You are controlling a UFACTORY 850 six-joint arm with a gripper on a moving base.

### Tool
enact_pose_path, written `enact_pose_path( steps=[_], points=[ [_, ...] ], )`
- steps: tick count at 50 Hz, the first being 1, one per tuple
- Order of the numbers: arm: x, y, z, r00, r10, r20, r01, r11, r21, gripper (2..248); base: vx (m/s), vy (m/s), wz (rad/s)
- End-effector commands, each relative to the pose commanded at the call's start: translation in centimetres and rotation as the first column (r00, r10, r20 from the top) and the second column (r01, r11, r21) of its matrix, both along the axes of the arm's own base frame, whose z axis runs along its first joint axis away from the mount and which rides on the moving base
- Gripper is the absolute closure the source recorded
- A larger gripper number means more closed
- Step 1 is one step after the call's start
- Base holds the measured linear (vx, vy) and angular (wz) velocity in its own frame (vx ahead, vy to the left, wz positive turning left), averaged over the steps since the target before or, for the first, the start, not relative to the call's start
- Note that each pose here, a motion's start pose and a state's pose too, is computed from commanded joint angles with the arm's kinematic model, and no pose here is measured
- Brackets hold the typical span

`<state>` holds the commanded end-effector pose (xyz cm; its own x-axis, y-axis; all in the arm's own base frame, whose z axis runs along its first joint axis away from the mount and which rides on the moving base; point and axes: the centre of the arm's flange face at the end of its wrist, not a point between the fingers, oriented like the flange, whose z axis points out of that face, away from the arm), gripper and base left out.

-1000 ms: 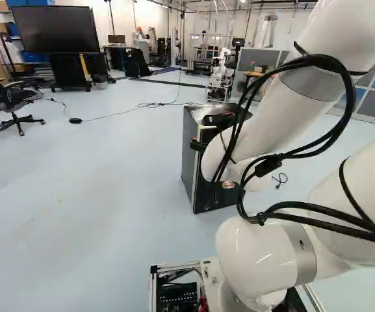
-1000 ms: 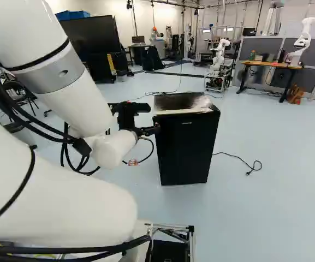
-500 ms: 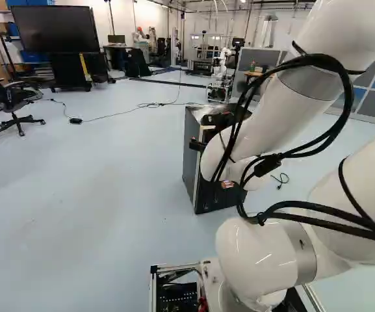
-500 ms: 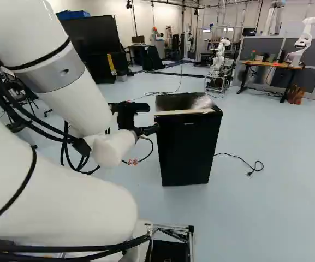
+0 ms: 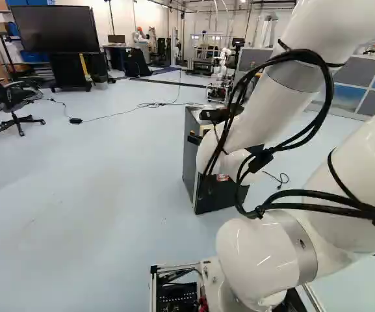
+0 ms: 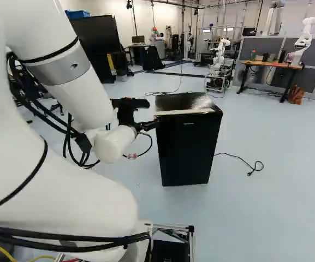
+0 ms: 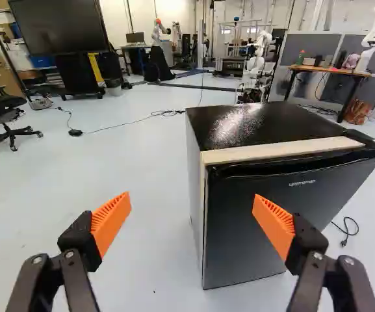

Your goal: Grab a drink from the fridge

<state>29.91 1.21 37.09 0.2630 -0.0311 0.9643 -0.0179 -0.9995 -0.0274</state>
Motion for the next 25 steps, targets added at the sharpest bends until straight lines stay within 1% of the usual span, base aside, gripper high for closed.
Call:
enact_pose_path(
  steps=[10,25],
  points=[
    [1.3,0.8,-0.6,1.0,-0.002,-0.01,0.002,1.0,0.008,3,0.0,0.0,0.0],
    [4.0,2.1,-1.8,0.999,-0.019,-0.041,0.02,1.0,0.02,3,0.0,0.0,0.0]
  ],
)
